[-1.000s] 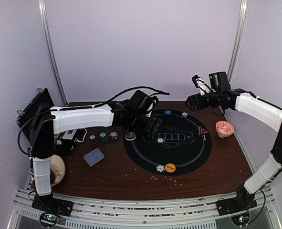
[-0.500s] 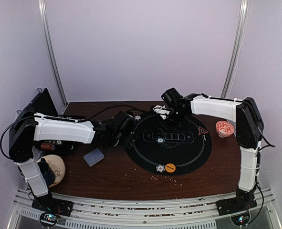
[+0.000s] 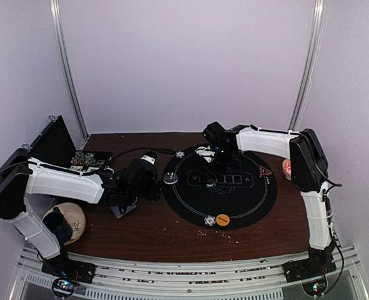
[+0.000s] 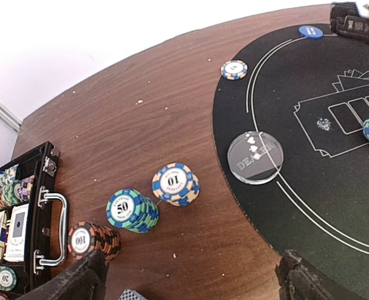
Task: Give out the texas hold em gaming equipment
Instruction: Pick up the pile of poker chips from the poker table mat, then place the poker chips pile in the small blind area.
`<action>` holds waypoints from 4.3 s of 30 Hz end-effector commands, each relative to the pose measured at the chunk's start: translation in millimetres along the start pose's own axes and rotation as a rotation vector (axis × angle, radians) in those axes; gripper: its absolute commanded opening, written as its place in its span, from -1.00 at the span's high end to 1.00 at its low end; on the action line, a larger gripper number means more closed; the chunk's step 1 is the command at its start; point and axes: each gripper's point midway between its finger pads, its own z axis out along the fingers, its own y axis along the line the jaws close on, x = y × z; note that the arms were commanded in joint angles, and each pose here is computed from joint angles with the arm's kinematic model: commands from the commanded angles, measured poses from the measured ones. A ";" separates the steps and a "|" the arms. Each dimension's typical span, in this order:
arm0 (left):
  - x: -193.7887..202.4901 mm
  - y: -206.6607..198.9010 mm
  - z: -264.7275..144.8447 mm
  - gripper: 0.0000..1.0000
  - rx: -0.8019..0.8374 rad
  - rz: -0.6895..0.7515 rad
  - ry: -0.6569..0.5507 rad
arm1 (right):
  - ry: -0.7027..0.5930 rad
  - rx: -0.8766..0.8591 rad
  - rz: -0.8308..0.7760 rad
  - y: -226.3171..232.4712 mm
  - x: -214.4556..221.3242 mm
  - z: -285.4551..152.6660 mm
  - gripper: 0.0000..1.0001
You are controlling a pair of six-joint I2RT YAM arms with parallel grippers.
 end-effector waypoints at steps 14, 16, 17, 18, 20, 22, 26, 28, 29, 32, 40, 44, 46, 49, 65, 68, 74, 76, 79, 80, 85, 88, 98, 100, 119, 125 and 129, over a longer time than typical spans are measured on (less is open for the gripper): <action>-20.3 10.2 -11.7 -0.96 0.008 -0.103 -0.109 | 0.144 0.006 0.006 0.8 49.1 48.9 -0.67; -21.4 12.2 -13.5 -0.96 0.005 -0.107 -0.115 | 0.148 -0.012 0.017 -0.1 51.1 51.0 -0.59; -21.8 12.5 -14.4 -0.96 0.006 -0.108 -0.119 | 0.153 -0.019 0.024 -1.1 52.6 52.3 -0.55; -21.7 13.6 -14.7 -0.96 0.004 -0.110 -0.123 | 0.157 -0.025 0.028 -1.5 54.6 53.6 -0.52; -21.2 14.0 -14.2 -0.96 -0.001 -0.107 -0.122 | 0.160 -0.024 0.032 -2.8 56.1 55.1 -0.49; -19.9 13.5 -12.8 -0.96 -0.004 -0.103 -0.117 | 0.164 -0.016 0.035 -4.4 57.4 56.6 -0.44; -18.0 10.5 -10.4 -0.96 0.002 -0.097 -0.108 | 0.168 0.001 0.038 -7.0 58.4 56.7 -0.34; -17.4 10.8 -9.8 -0.95 -0.001 -0.095 -0.106 | 0.170 0.013 0.035 -9.4 59.2 55.3 -0.28; -16.9 10.6 -9.7 -0.96 -0.002 -0.094 -0.106 | 0.171 0.022 0.032 -10.7 59.6 54.6 -0.26; -16.9 11.2 -9.5 -0.96 -0.007 -0.092 -0.106 | 0.179 0.039 0.026 -12.9 62.4 53.5 -0.18; -14.5 13.7 -7.4 -0.96 -0.029 -0.082 -0.102 | 0.185 0.038 0.014 -12.5 64.9 44.4 -0.08; -14.0 13.5 -6.1 -0.96 -0.033 -0.082 -0.100 | 0.190 0.036 0.009 -12.0 67.5 40.6 0.02; -13.8 13.7 -6.1 -0.96 -0.033 -0.083 -0.100 | 0.196 0.031 0.005 -10.7 69.2 40.5 0.13; -13.5 14.0 -6.0 -0.96 -0.036 -0.082 -0.100 | 0.204 0.030 0.004 -10.4 71.3 40.9 0.27; -11.8 12.9 -4.6 -0.96 -0.035 -0.077 -0.097 | 0.087 0.018 0.025 -13.4 38.6 16.7 0.50; -11.3 12.8 -4.1 -0.96 -0.036 -0.074 -0.094 | 0.038 0.041 0.041 -21.2 25.3 7.6 0.50; -11.3 10.4 -4.0 -0.96 -0.021 -0.078 -0.094 | -0.005 0.075 0.072 -40.7 8.6 -1.7 0.51; -10.6 9.6 -3.7 -0.96 -0.019 -0.077 -0.091 | -0.019 0.097 0.088 -51.3 3.4 -5.1 0.51; -10.2 8.2 -3.2 -0.96 -0.013 -0.075 -0.089 | -0.045 0.136 0.102 -68.2 -5.6 -12.0 0.51; -10.0 8.1 -3.1 -0.96 -0.012 -0.074 -0.088 | -0.052 0.147 0.109 -74.6 -7.9 -13.4 0.51; -10.2 7.8 -3.2 -0.96 -0.011 -0.074 -0.089 | -0.095 0.210 0.151 -112.3 -25.8 -22.5 0.52; -10.0 6.8 -2.6 -0.96 -0.007 -0.072 -0.087 | -0.134 0.255 0.172 -134.6 -38.1 -29.3 0.52; -7.1 1.3 0.9 -0.96 0.005 -0.060 -0.077 | -0.214 0.385 0.261 -206.6 -47.0 -27.4 0.56; -5.7 0.5 2.5 -0.96 0.004 -0.057 -0.072 | -0.233 0.394 0.273 -217.2 -46.5 -25.4 0.57; 3.4 -10.0 13.2 -0.96 0.020 -0.029 -0.038 | -0.264 0.484 0.287 -254.5 -44.5 8.7 0.49; 5.8 -12.9 15.3 -0.96 0.027 -0.023 -0.029 | -0.263 0.521 0.297 -261.4 -43.5 12.3 0.49; 6.4 -14.0 16.2 -0.96 0.030 -0.022 -0.028 | -0.262 0.526 0.298 -263.4 -42.8 14.5 0.49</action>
